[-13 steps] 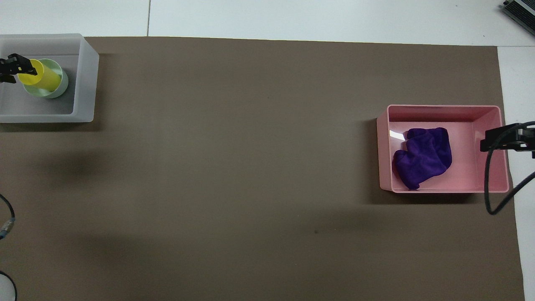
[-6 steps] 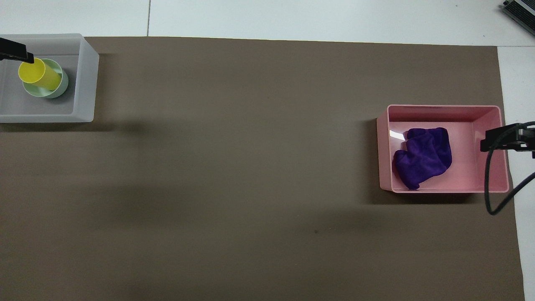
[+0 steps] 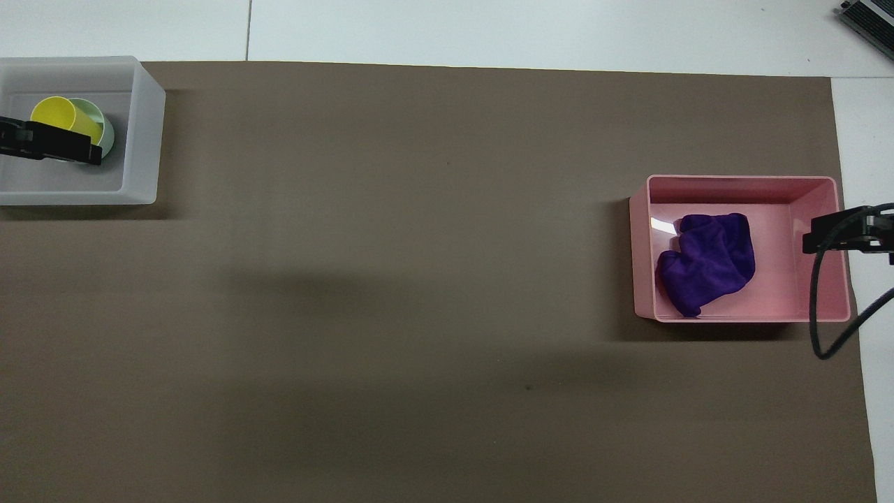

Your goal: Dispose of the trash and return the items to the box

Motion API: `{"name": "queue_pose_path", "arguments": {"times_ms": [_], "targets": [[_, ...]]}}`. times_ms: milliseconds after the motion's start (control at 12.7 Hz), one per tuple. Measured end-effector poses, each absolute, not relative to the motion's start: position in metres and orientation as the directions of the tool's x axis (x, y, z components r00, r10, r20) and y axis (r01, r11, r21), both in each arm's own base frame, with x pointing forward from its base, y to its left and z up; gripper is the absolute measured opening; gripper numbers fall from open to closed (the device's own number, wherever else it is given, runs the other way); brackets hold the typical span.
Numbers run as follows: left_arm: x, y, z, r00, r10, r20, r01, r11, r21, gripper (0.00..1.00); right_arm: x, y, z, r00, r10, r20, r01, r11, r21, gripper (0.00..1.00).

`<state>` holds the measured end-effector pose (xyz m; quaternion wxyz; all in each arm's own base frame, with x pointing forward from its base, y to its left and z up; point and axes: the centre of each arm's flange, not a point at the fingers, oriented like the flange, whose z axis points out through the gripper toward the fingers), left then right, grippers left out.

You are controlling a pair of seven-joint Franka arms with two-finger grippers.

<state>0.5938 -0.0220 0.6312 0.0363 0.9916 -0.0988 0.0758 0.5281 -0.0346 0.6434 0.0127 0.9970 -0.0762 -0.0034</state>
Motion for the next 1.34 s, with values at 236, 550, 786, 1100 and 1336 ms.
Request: {"name": "queue_pose_path", "arguments": {"times_ms": [236, 550, 786, 1100, 1336], "targets": [[0.556, -0.038, 0.642, 0.971, -0.228, 0.073, -0.233, -0.971, 0.062, 1.00, 0.528, -0.035, 0.643, 0.988, -0.152, -0.005, -0.152, -0.988, 0.026, 1.00], [0.549, -0.031, 0.640, 0.975, -0.217, 0.040, -0.219, -0.974, 0.059, 1.00, 0.528, -0.035, 0.643, 0.988, -0.152, -0.005, -0.152, -0.988, 0.026, 1.00], [0.545, -0.025, 0.636, 0.977, -0.215, -0.004, -0.214, -0.976, 0.041, 1.00, 0.528, -0.035, 0.643, 0.988, -0.152, -0.005, -0.152, -0.988, 0.026, 1.00], [0.544, -0.026, 0.635, 0.976, -0.217, -0.020, -0.216, -0.976, 0.029, 1.00, 0.528, -0.035, 0.643, 0.988, -0.152, -0.005, -0.152, -0.988, 0.026, 1.00], [0.543, -0.025, 0.634, 0.977, -0.214, -0.023, -0.213, -0.977, 0.027, 1.00, 0.528, -0.035, 0.643, 0.988, -0.152, -0.005, -0.152, -0.988, 0.026, 1.00]]}}
